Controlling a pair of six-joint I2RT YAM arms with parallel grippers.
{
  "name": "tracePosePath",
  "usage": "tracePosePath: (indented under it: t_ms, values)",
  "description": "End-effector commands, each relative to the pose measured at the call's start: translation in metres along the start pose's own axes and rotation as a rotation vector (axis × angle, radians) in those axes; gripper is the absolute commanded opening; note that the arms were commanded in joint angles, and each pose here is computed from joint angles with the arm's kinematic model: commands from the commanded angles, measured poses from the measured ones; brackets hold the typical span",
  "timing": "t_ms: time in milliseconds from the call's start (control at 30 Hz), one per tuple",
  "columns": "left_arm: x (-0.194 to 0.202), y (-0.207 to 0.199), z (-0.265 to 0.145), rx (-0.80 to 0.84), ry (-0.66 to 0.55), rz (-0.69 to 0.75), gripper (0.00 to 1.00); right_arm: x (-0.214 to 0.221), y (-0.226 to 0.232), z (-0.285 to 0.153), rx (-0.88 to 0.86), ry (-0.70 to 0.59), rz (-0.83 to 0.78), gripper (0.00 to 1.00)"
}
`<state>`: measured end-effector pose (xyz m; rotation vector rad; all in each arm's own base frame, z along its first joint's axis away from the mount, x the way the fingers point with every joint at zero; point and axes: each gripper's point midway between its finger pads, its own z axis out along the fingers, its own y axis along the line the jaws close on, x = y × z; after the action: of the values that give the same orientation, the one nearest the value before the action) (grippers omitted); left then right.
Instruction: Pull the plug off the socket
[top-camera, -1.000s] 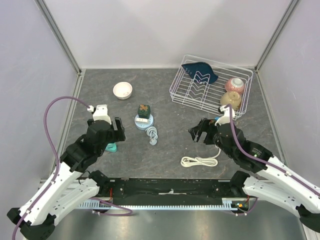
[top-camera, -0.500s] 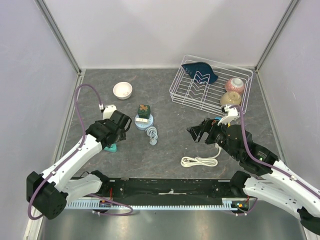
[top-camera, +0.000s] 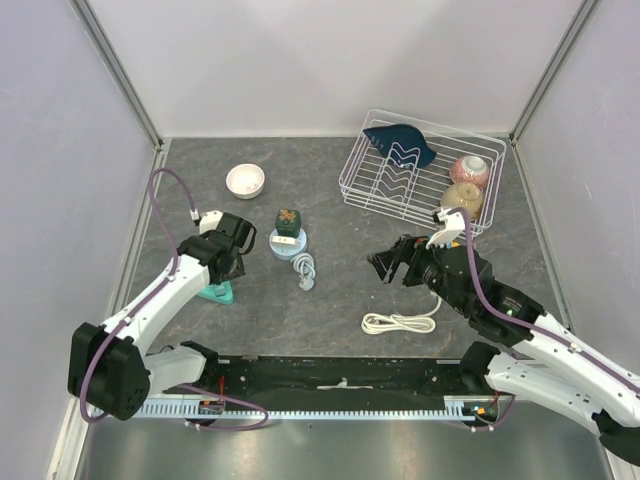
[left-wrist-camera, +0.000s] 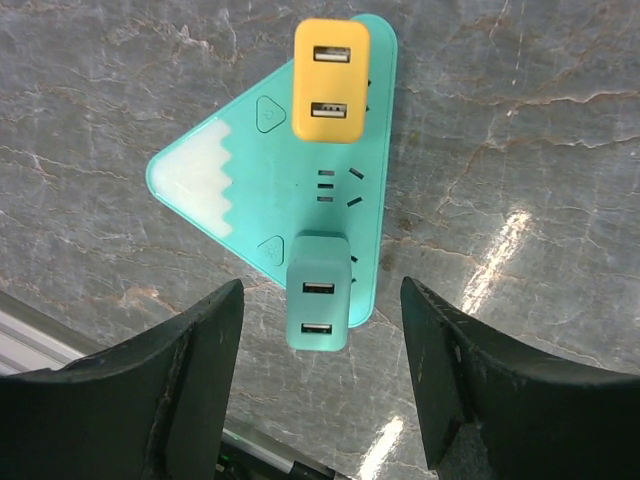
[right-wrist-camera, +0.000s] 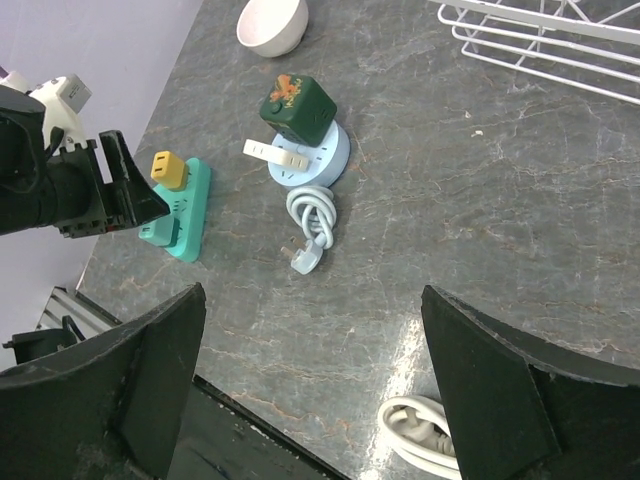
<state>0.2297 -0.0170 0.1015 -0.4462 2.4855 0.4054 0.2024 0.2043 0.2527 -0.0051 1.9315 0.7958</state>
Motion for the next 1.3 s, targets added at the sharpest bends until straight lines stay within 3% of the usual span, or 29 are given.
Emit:
tracePosePath:
  t_ms: [0,67,100,267,333,500,633,833,1000,1267]
  values:
    - [0.012,-0.008,0.018,-0.022,0.033,-0.051,0.70,-0.002,0.006,0.006,-0.022,-0.012,0.005,0.95]
    - [0.017,-0.008,0.022,-0.037,0.049,-0.054,0.62,-0.001,0.007,0.009,-0.020,-0.006,0.001,0.95]
    - [0.018,-0.008,0.023,-0.043,0.053,-0.052,0.54,-0.001,0.008,0.010,-0.019,-0.005,-0.002,0.95]
    - [0.015,-0.011,0.022,-0.022,0.045,-0.046,0.52,-0.003,0.013,0.016,-0.029,-0.010,0.008,0.95]
    - [0.018,-0.013,0.023,-0.008,0.055,-0.038,0.46,-0.002,0.018,0.020,-0.049,-0.011,0.027,0.94]
    - [0.011,-0.022,0.010,0.087,0.036,-0.037,0.02,0.016,0.028,0.038,-0.117,0.018,0.072,0.93]
    - [0.002,-0.030,-0.009,0.213,-0.009,-0.054,0.02,0.030,0.051,0.061,-0.240,0.028,0.150,0.90]
    - [-0.002,-0.039,-0.036,0.376,-0.054,-0.092,0.02,0.099,0.065,0.105,-0.266,0.194,0.173,0.84]
    - [0.008,-0.051,-0.049,0.493,-0.015,-0.118,0.02,0.152,0.105,0.131,-0.334,0.291,0.200,0.80]
    - [0.018,-0.060,-0.064,0.606,0.016,-0.128,0.02,0.193,0.152,0.159,-0.483,0.347,0.290,0.77]
